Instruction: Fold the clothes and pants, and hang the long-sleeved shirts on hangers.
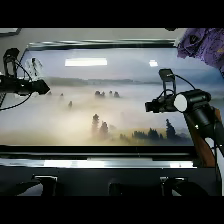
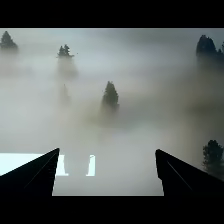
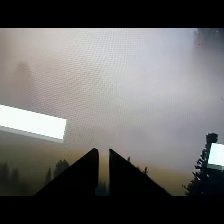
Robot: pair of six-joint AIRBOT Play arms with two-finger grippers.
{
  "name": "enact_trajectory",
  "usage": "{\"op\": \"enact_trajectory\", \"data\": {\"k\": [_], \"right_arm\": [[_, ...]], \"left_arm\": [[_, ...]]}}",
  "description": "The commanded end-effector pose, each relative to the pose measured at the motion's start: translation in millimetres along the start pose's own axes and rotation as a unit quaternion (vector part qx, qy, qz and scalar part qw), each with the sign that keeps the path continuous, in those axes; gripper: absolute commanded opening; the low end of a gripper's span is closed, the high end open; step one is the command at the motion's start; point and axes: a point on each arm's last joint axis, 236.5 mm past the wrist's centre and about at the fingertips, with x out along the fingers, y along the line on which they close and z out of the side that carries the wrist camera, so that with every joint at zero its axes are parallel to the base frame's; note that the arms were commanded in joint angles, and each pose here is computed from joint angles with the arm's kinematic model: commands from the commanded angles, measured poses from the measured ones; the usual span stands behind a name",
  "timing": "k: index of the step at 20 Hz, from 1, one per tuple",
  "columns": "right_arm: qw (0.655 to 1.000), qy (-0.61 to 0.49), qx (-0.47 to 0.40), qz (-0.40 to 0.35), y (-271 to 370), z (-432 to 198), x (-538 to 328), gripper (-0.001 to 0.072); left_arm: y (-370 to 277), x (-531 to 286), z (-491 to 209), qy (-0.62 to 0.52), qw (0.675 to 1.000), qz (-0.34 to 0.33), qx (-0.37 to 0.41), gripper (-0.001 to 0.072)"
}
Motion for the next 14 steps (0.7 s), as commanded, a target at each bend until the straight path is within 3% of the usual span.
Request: {"op": "enact_trajectory", "data": {"k": [1, 4, 9, 14], "right_arm": [[1.0, -0.001, -0.001, 0.0, 0.0, 0.4, -0.6, 0.0112], [1.0, -0.001, 0.0, 0.0, 0.1, 0.4, -0.6, 0.0112], [1.0, -0.001, -0.001, 0.0, 0.2, 0.4, -0.6, 0.0112], [1.0, -0.001, -0.001, 0.0, 0.0, 0.4, -0.6, 0.0112]], "left_arm": [[58.8, 33.3, 4.7, -0.003, 0.995, 0.102, -0.016, 0.072], [134.3, 64.5, 27.4, -0.032, 0.979, 0.153, -0.131, 0.072], [247.9, 120.8, 49.8, -0.021, 0.96, 0.198, -0.196, 0.072], [263.0, 197.6, 33.8, -0.005, 0.96, 0.174, -0.219, 0.072]]}}
